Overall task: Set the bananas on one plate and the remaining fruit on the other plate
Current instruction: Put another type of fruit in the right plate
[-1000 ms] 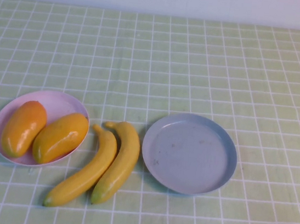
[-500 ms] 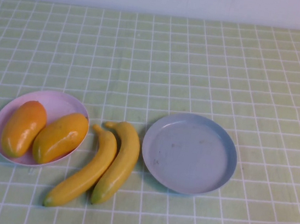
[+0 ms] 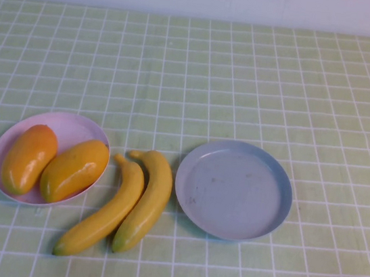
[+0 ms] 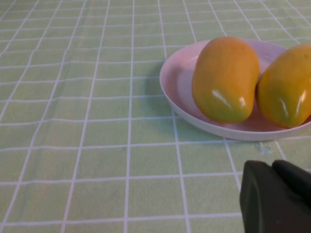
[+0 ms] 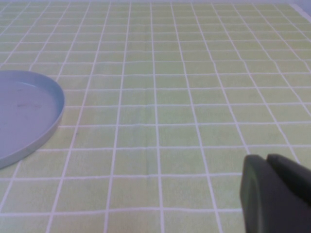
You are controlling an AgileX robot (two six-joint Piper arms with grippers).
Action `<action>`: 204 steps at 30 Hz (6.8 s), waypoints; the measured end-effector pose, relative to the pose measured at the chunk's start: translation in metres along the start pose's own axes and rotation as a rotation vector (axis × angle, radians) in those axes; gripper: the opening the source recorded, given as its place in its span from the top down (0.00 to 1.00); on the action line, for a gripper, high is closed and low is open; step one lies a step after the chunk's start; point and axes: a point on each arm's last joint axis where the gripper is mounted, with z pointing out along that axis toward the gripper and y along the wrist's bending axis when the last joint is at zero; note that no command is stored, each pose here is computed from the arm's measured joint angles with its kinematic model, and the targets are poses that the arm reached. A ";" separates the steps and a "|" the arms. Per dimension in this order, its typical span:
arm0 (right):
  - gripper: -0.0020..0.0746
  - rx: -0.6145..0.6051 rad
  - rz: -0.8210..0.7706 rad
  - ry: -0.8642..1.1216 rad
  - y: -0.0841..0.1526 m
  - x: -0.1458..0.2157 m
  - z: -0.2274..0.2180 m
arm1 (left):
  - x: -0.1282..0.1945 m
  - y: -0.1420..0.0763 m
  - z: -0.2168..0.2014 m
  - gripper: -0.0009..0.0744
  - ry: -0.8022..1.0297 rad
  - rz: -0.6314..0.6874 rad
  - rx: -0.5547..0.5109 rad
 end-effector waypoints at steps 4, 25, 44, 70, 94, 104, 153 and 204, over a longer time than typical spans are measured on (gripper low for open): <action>1.00 0.000 0.000 0.000 0.000 0.000 0.000 | 0.000 0.000 0.000 0.98 0.000 0.003 -0.001; 1.00 -0.029 0.131 -0.077 0.002 -0.007 0.000 | 0.000 0.000 0.000 0.98 0.000 0.003 -0.001; 1.00 -0.218 0.667 -0.161 0.014 -0.052 -0.010 | 0.000 0.000 0.000 0.98 0.000 0.003 -0.001; 1.00 -0.454 0.142 0.920 0.085 -0.118 0.149 | 0.000 0.000 0.000 0.98 0.001 0.003 -0.001; 0.45 -0.626 -0.196 0.926 0.291 -0.126 0.268 | 0.000 0.000 0.000 0.98 0.001 0.003 -0.001; 0.44 -0.583 -0.369 0.943 0.304 -0.115 0.304 | 0.000 0.000 0.000 0.98 0.001 0.003 -0.001; 0.56 -0.222 -0.395 1.110 0.184 -0.120 0.331 | 0.000 0.000 0.000 0.98 0.001 0.005 -0.001; 0.40 -0.468 -0.217 1.035 0.357 -0.087 0.287 | 0.000 0.000 0.000 0.98 0.001 0.005 -0.001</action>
